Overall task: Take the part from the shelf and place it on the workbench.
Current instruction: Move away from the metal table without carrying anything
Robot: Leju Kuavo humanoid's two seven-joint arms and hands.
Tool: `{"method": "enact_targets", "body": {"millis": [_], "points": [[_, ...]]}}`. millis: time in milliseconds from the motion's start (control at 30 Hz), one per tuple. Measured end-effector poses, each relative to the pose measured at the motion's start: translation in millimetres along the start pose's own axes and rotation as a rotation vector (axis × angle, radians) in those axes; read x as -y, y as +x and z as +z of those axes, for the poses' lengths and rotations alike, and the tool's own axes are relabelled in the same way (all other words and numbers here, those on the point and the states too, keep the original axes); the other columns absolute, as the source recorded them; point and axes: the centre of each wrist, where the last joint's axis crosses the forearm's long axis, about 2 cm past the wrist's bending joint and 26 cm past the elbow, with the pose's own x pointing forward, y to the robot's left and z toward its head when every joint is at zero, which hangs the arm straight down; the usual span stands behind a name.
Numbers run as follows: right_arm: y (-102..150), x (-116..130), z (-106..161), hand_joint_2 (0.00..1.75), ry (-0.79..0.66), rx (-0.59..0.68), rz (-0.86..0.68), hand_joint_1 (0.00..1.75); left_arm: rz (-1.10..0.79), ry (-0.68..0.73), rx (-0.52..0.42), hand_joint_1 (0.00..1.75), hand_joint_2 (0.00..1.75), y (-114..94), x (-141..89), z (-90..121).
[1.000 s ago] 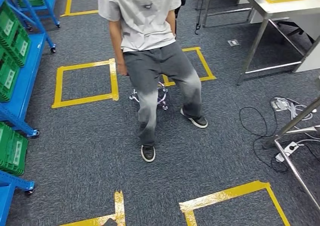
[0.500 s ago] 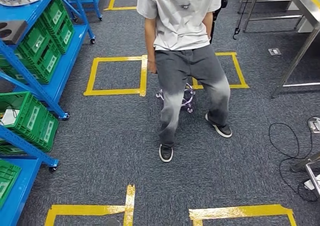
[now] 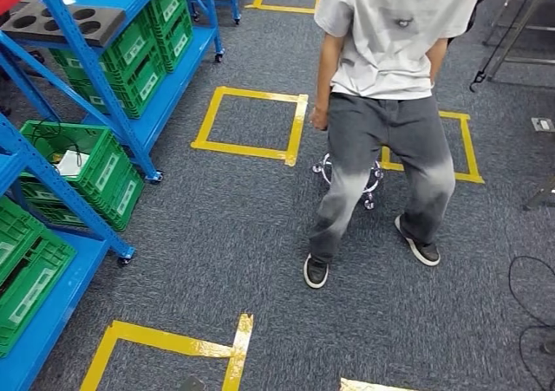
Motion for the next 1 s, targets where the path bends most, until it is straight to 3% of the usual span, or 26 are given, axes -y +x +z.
{"method": "enact_targets", "body": {"millis": [1000], "points": [[4.4, 2.9, 0.9, 0.0, 0.062, -0.092, -0.011, 0.0, -0.01, -0.004, -0.002, 0.0, 0.0, 4.6, -0.9, -1.7]]}}
